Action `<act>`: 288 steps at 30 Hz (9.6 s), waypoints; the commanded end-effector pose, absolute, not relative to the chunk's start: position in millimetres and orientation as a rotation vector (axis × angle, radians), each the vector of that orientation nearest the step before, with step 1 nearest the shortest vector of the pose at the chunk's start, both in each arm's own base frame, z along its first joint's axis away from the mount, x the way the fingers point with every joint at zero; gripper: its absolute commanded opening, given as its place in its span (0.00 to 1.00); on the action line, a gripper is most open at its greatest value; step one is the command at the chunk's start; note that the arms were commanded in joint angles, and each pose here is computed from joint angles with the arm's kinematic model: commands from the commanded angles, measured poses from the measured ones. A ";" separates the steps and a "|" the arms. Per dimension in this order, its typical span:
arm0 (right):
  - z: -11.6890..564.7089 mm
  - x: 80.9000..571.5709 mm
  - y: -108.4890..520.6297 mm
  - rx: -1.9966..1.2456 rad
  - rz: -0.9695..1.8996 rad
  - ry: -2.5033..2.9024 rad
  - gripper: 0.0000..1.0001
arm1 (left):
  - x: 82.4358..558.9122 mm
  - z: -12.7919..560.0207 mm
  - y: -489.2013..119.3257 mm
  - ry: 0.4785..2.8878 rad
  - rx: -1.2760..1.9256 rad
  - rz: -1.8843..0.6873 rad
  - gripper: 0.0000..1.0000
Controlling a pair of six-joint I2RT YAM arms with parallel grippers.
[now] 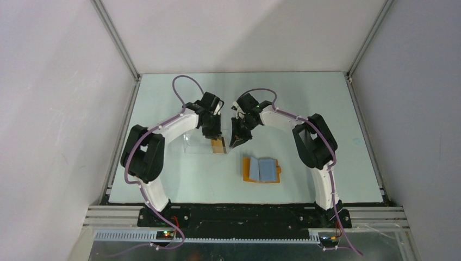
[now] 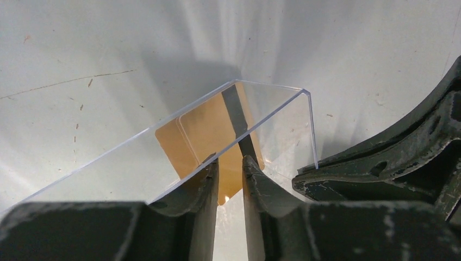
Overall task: Put the credit cards into the card holder
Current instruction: Pick up the credit card from the storage box, then insert the credit card into the card holder.
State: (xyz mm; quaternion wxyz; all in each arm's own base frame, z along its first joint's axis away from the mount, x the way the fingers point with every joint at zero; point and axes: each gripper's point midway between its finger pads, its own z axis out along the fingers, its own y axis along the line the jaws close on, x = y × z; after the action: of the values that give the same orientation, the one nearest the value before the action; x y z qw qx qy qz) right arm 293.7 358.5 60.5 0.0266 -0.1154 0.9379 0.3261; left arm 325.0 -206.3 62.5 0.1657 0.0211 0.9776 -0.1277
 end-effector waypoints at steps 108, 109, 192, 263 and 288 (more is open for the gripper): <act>84.9 298.9 370.3 -0.421 1.096 2.839 0.00 | 313.5 56.8 -237.2 2.803 0.042 -0.460 0.45; 85.3 298.7 370.6 -0.422 1.096 2.838 0.00 | 312.9 56.9 -237.4 2.805 0.042 -0.464 0.46; 280.8 220.3 307.1 -0.446 1.713 2.201 0.00 | 232.1 283.8 -263.4 1.916 -0.071 -1.594 0.63; -1.0 168.9 224.4 0.106 1.173 2.780 0.00 | 197.0 13.5 -286.3 2.834 -0.173 -0.678 0.10; -21.2 151.6 233.8 0.016 1.230 2.945 0.00 | 194.1 -2.5 -288.1 2.908 -0.111 -0.627 0.08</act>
State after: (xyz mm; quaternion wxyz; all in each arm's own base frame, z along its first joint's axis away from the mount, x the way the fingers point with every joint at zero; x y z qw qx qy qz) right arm 181.9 252.3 14.8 0.0309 0.0004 0.8872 0.4604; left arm 197.2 -297.6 12.7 0.0932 -0.0410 0.9654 -0.2401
